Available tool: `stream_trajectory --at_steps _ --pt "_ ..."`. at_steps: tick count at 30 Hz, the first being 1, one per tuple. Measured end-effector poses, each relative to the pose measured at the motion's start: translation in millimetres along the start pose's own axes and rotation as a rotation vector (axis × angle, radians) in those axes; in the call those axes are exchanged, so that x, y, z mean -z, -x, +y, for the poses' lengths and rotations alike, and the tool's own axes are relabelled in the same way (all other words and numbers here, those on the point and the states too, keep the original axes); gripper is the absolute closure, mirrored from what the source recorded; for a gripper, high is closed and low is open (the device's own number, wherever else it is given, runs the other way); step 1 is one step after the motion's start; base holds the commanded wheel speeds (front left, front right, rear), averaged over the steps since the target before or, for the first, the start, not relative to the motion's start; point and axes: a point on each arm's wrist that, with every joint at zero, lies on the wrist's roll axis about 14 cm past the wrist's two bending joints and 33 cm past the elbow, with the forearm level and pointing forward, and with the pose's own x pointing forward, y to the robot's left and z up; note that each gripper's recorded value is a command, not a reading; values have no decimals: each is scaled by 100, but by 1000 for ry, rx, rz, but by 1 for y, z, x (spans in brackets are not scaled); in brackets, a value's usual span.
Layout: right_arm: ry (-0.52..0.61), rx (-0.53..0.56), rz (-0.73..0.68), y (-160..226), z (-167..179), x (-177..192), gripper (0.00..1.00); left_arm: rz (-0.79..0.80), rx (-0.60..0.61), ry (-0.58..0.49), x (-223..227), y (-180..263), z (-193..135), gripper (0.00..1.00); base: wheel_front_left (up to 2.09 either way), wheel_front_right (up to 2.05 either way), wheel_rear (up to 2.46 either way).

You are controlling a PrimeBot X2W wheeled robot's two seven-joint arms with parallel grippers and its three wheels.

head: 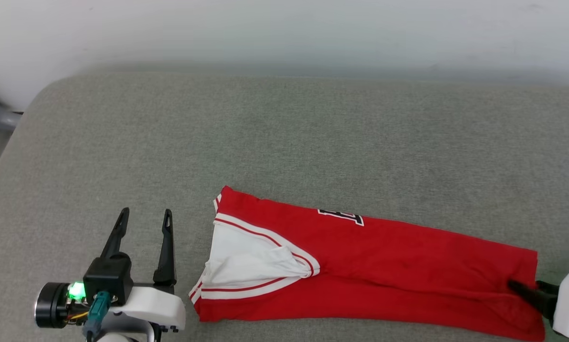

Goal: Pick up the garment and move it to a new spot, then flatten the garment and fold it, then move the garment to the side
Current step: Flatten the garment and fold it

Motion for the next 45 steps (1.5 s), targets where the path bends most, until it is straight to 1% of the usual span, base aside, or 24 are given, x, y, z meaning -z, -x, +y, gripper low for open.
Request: stream_trajectory --at_steps 3,8,13,18,19,20,21,28,30,35,39,45 --pt "-2 -19 31 -12 8 5 0 -5 -27 -6 2 3 5 0 0 0 0" --pt "-7 -49 59 -28 21 11 0 13 -33 -5 13 8 1 0 0 0 0" --pt "3 -98 46 -36 40 10 0 9 -40 5 15 11 -5 0 0 0 0" --pt "32 -131 29 -38 53 12 0 7 -56 -1 16 15 -3 0 0 0 0" --pt "43 -134 20 -38 55 11 5 5 -55 -5 16 16 -3 0 0 0 0" --pt "47 -135 12 -38 56 11 70 3 -58 -9 15 16 -2 0 0 0 0" --pt "50 -134 9 -38 56 11 100 1 -61 -12 15 17 -1 0 0 0 0" --pt "48 -116 -39 -32 47 5 100 -10 -58 -24 12 22 -1 0 0 0 0" --pt "47 -97 -53 -28 40 2 100 -14 -57 -23 11 24 -2 0 0 0 0" --pt "38 -28 -100 -12 11 -12 100 -33 -46 -34 5 27 -3 0 0 0 0" --pt "22 47 -126 1 -18 -20 100 -45 -39 -40 2 29 -4 0 0 0 0" --pt "10 144 -132 19 -52 -19 100 -43 -21 -39 2 34 -8 0 0 0 0"
